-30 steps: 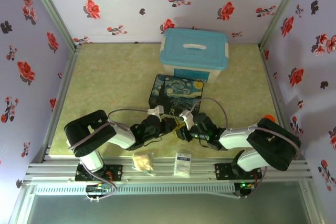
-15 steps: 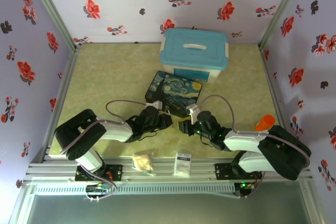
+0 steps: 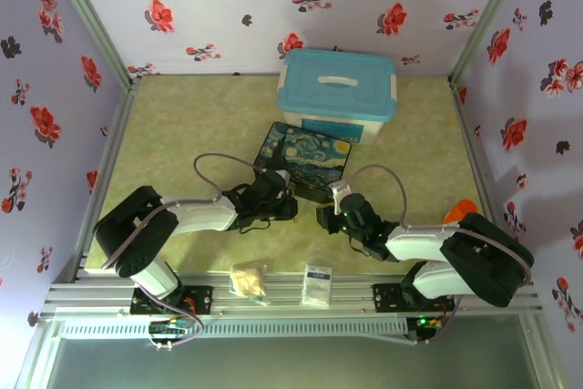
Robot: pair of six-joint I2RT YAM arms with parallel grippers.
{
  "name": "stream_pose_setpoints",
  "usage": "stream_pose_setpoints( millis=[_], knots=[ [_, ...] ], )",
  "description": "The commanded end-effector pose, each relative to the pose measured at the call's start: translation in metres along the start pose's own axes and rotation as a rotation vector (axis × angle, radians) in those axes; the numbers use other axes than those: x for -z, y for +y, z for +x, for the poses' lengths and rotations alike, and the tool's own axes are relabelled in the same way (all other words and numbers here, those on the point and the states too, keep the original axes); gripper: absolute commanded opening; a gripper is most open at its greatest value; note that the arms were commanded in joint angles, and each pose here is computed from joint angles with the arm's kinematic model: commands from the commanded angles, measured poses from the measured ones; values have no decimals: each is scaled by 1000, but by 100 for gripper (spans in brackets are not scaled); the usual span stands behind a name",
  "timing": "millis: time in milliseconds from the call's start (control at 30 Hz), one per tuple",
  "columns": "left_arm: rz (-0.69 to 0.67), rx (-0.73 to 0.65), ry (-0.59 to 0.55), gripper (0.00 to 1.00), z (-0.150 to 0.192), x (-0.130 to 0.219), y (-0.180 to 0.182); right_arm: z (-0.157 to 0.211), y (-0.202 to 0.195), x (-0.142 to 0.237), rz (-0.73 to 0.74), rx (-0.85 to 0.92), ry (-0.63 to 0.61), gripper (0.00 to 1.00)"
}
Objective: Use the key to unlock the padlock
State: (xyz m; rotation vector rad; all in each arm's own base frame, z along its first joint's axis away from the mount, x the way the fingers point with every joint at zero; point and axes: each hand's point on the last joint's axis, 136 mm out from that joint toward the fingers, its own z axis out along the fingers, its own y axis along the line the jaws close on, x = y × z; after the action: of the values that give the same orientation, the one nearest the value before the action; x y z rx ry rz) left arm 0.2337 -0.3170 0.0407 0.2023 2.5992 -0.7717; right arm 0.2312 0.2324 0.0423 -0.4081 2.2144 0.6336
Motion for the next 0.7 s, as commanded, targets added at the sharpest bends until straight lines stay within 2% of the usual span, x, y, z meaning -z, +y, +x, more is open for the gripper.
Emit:
stream_pose_setpoints(
  millis=[0, 133, 433, 600, 667],
  knots=[
    [-232, -87, 78, 17, 18, 8, 46, -1, -10, -3, 42, -27, -21, 26],
    [-326, -142, 88, 18, 14, 15, 55, 1, -13, -7, 57, -26, -9, 26],
    [-316, -137, 86, 14, 11, 9, 51, 3, -15, -14, 69, -42, -7, 26],
    [-268, -132, 86, 28, 12, -3, 41, 5, -15, -18, 69, -46, 0, 26],
    [-285, -150, 115, 28, 17, -10, 41, 4, -16, -20, 74, -49, 0, 26]
  ],
)
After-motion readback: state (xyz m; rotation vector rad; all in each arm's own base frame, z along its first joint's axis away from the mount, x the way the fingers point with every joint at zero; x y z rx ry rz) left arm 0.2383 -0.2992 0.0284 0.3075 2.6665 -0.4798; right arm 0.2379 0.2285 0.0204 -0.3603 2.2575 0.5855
